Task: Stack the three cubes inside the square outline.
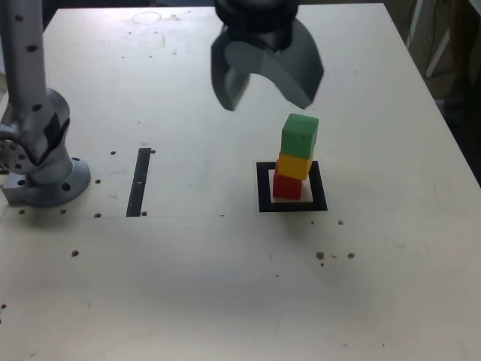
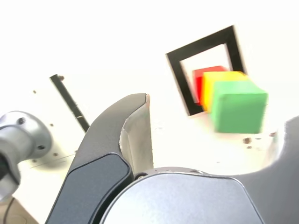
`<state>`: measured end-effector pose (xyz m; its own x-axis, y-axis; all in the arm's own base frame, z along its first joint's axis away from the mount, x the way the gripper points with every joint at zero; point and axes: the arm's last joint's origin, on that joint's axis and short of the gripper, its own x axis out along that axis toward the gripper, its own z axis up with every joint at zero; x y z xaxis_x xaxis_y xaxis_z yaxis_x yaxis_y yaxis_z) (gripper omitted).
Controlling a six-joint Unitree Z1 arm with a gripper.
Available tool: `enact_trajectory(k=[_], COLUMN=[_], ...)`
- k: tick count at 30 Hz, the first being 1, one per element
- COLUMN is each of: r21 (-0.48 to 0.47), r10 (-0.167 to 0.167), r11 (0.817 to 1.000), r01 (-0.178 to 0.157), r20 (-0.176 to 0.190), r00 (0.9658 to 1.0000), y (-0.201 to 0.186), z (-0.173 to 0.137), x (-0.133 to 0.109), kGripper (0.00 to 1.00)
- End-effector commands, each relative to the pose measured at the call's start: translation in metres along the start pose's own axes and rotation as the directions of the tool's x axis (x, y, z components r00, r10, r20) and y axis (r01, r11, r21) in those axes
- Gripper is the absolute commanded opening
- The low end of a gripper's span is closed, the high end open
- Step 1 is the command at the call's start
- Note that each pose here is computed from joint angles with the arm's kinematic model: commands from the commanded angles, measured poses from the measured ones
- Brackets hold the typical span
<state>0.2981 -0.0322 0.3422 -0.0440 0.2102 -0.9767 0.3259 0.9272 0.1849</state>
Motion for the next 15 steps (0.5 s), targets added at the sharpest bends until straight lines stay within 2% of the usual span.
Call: enact_trajectory(k=[1,8,15], r21=[-0.013,-0.085,-0.149], r10=[0.003,-0.029,-0.063], r11=[1.000,0.996,0.988], r01=[-0.004,0.023,0.047], r20=[-0.012,-0.072,-0.105], r00=[0.9999,0.9969,0.9925], y=[-0.002,-0.016,-0.030], z=[-0.014,-0.053,-0.083], x=[-0.002,0.010,0.032], kGripper=[1.00,1.00,1.00])
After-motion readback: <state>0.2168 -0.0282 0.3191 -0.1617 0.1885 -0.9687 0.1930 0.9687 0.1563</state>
